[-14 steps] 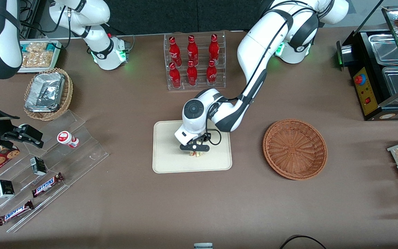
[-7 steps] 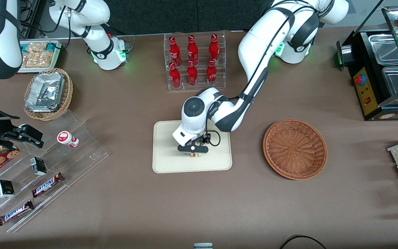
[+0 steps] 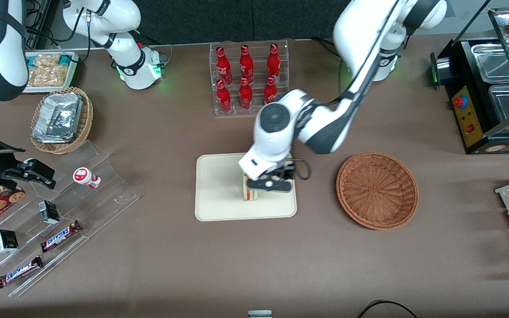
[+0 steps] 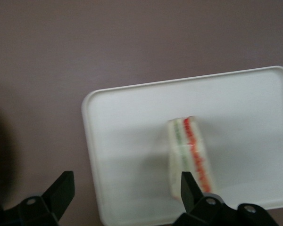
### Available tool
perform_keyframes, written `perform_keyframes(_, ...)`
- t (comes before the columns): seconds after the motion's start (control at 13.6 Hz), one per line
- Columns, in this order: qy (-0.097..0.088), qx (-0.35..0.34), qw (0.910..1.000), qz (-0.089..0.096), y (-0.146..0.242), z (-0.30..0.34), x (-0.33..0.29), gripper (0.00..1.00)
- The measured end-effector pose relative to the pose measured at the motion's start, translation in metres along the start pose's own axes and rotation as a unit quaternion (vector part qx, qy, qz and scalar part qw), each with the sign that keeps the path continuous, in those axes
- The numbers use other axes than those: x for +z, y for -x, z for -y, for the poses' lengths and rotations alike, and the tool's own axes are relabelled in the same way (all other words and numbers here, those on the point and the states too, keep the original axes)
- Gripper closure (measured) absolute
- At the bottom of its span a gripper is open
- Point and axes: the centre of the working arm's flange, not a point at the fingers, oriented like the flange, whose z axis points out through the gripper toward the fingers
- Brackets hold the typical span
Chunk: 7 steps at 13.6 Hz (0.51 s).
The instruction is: Place sandwich from basket to tray
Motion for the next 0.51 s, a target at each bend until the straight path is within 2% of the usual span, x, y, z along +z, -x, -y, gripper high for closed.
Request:
perform_keyframes(0.29, 0.024, 0.020, 0.9993, 0.020, 0.016, 0.106, -0.050, 0.00)
perform_keyframes(0.51, 0.019, 0.019, 0.9992, 0.031, 0.023, 0.177, -0.061, 0.00)
